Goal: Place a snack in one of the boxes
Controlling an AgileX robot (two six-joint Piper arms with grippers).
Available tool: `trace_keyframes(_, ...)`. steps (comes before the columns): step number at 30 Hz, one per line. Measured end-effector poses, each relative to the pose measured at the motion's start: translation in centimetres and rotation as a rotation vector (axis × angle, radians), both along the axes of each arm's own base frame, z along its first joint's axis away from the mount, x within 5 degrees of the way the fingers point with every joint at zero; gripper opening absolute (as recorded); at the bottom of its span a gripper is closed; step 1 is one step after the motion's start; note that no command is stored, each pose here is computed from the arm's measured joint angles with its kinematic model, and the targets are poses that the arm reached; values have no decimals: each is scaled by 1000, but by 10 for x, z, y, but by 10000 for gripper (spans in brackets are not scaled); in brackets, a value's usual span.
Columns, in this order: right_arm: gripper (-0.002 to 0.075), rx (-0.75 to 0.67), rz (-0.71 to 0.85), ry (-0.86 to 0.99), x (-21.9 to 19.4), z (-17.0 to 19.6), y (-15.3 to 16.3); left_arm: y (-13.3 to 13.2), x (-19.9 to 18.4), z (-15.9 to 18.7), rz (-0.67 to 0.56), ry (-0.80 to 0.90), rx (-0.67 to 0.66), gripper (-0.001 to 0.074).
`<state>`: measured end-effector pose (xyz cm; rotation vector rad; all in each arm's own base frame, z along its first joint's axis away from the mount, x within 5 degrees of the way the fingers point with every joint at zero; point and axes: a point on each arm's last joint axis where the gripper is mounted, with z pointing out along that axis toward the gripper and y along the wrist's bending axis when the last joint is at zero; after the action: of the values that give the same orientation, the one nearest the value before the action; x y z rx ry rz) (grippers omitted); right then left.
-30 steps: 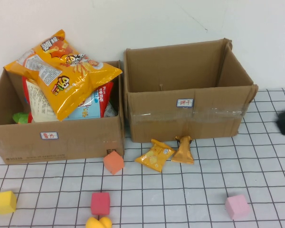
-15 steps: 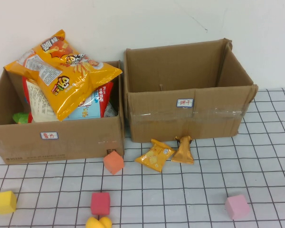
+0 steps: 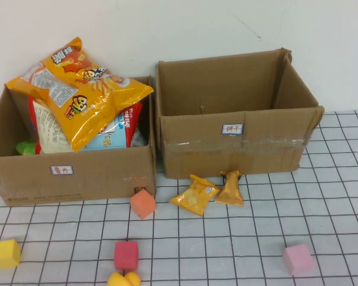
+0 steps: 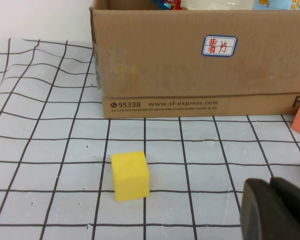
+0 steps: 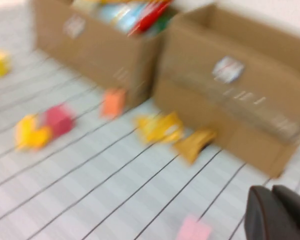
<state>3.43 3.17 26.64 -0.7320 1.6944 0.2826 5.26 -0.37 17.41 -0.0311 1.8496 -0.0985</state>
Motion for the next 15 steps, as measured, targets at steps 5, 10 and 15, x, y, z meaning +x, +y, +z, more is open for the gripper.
trace_keyframes(5, -1, 98, -128, -96, 18, -37, -2, 0, 0, 0, 0, 0, 0, -1)
trace_keyframes(10, -1, 137, -289, -46, 26, -69, -10, 0, 0, 0, 0, 0, 0, -1)
trace_keyframes(15, -1, 168, -412, -23, 22, -83, -18, 0, 0, 0, 0, 0, 0, -1)
